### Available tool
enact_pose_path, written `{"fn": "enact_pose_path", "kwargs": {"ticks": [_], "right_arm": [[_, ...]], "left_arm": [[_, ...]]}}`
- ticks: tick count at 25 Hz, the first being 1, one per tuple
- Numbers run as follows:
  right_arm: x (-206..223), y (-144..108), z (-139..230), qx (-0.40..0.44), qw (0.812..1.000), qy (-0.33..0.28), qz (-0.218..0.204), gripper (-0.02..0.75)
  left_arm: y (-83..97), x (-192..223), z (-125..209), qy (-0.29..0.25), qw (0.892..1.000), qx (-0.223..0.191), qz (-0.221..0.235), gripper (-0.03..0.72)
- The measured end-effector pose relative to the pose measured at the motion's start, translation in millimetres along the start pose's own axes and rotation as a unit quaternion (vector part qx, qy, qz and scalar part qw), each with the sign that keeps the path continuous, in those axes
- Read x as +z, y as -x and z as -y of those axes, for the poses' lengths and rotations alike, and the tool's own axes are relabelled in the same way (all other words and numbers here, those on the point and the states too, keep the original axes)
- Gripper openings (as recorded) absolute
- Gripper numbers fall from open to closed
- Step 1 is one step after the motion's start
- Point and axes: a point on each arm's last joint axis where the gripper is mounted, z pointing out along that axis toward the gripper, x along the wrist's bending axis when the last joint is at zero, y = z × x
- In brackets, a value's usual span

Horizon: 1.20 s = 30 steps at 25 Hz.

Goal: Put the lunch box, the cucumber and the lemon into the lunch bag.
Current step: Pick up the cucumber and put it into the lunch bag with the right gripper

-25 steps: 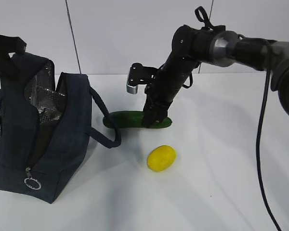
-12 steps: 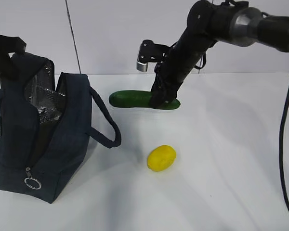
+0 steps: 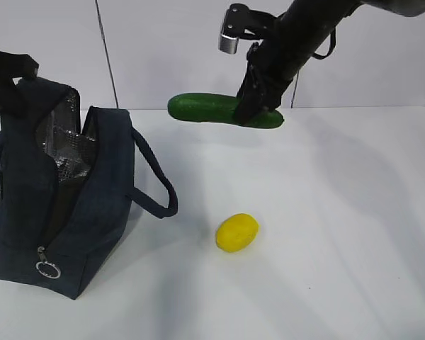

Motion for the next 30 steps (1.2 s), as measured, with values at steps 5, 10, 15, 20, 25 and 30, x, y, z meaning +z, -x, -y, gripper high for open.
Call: {"fn": "enact_pose_path", "kwargs": {"ticks": [5,10,15,20,25,30], "right_arm": [[-22.8,-4.6,-11.3,0.063,0.998,0.027,0.011,0.363],[-47.0,-11.8,-25.4,0.222,0.972,0.072,0.003,0.363],[-53.1,-15.6,-34.0,0.401,0.909,0.105,-0.038,0.363],[-57.4,-19.9,-47.2,0.456,0.87,0.158,-0.102,0.363],[-60.5,-24.7,-59.5,0.52,0.819,0.184,-0.159,0.362],[-47.5,-40.7,-72.7,0.574,0.799,0.118,-0.133,0.362]], "left_arm": [[0.4,0.0,0.0,0.0,1.0,-0.002,0.002,-0.006],[0.6,0.0,0.1,0.0,1.0,-0.004,0.003,-0.006],[0.9,0.0,0.1,0.0,1.0,-0.005,0.005,-0.006],[1.0,0.0,0.1,0.0,1.0,-0.006,0.005,-0.006],[1.2,0.8,-0.8,0.004,1.0,-0.008,0.007,-0.006],[2.4,1.0,-1.9,0.01,1.0,-0.015,0.014,-0.006]]}}
